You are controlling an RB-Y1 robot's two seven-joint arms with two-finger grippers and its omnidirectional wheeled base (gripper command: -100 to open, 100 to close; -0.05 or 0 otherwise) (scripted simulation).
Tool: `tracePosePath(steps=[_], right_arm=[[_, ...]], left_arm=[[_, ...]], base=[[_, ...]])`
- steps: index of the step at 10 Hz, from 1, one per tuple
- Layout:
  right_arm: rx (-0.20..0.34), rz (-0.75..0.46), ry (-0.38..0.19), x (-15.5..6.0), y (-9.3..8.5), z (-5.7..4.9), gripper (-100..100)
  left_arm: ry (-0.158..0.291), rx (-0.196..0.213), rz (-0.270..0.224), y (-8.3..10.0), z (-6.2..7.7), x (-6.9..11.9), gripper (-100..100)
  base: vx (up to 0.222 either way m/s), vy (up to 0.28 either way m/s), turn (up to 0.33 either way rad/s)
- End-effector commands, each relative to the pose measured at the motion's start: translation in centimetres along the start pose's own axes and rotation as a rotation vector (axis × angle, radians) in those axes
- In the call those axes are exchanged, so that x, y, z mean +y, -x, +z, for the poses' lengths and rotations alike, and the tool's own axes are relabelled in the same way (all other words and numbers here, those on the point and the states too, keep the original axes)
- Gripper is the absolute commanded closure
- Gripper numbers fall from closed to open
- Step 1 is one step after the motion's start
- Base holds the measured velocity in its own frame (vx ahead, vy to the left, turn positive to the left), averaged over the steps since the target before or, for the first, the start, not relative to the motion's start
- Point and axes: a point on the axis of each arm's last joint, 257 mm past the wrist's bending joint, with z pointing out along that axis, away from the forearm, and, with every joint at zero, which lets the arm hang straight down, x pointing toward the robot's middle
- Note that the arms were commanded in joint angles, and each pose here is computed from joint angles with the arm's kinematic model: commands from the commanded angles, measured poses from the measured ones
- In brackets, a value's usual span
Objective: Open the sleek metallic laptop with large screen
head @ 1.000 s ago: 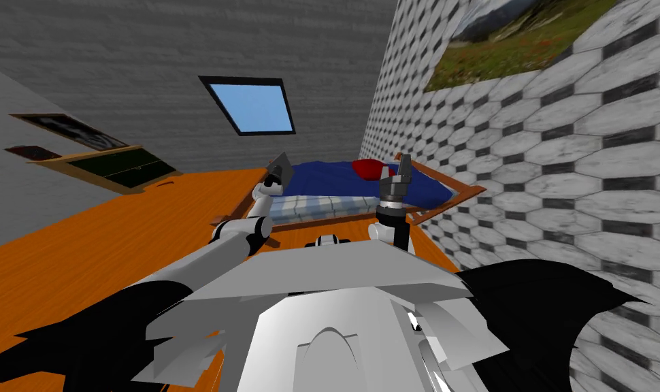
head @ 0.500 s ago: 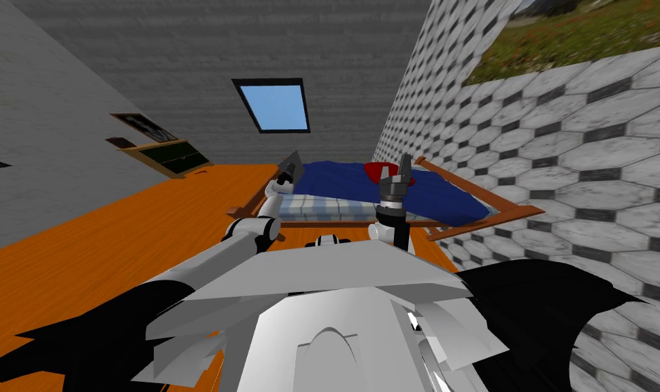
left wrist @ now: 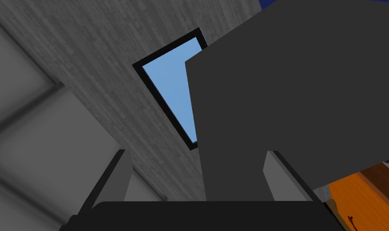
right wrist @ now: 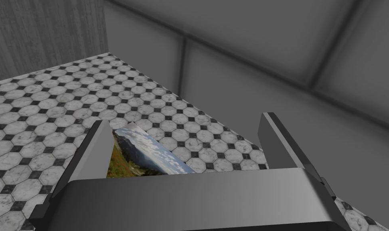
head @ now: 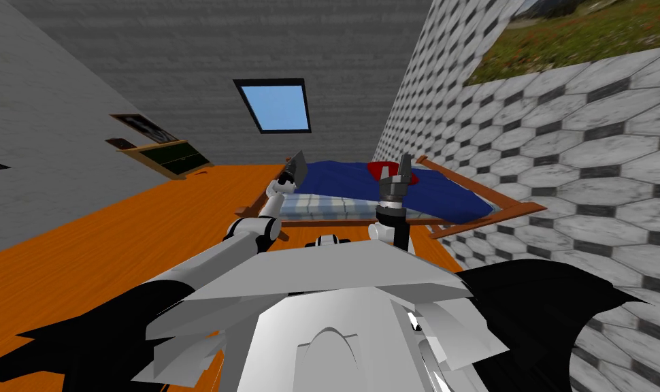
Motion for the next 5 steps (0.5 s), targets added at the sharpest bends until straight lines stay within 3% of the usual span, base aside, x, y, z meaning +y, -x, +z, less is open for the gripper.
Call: tracePosePath(steps=[1,4,5], right_arm=[[0.0,0.0,0.0,0.0,0.0,0.0,0],[0.0,0.0,0.0,0.0,0.0,0.0,0],[0.0,0.0,0.0,0.0,0.0,0.0,0]], left_arm=[[-0.008,0.01,-0.031,-0.7,0.1,-0.5,-100],[-0.015,0.017,-0.047,-1.3,0.1,-0.9,-100],[-0.004,-0.009,-0.049,0.6,0.2,-0.3,-100]], base=[[-0.005,0.189,-0.051],[-0.001,0.14,-0.028],[0.023,0.015,-0.231]])
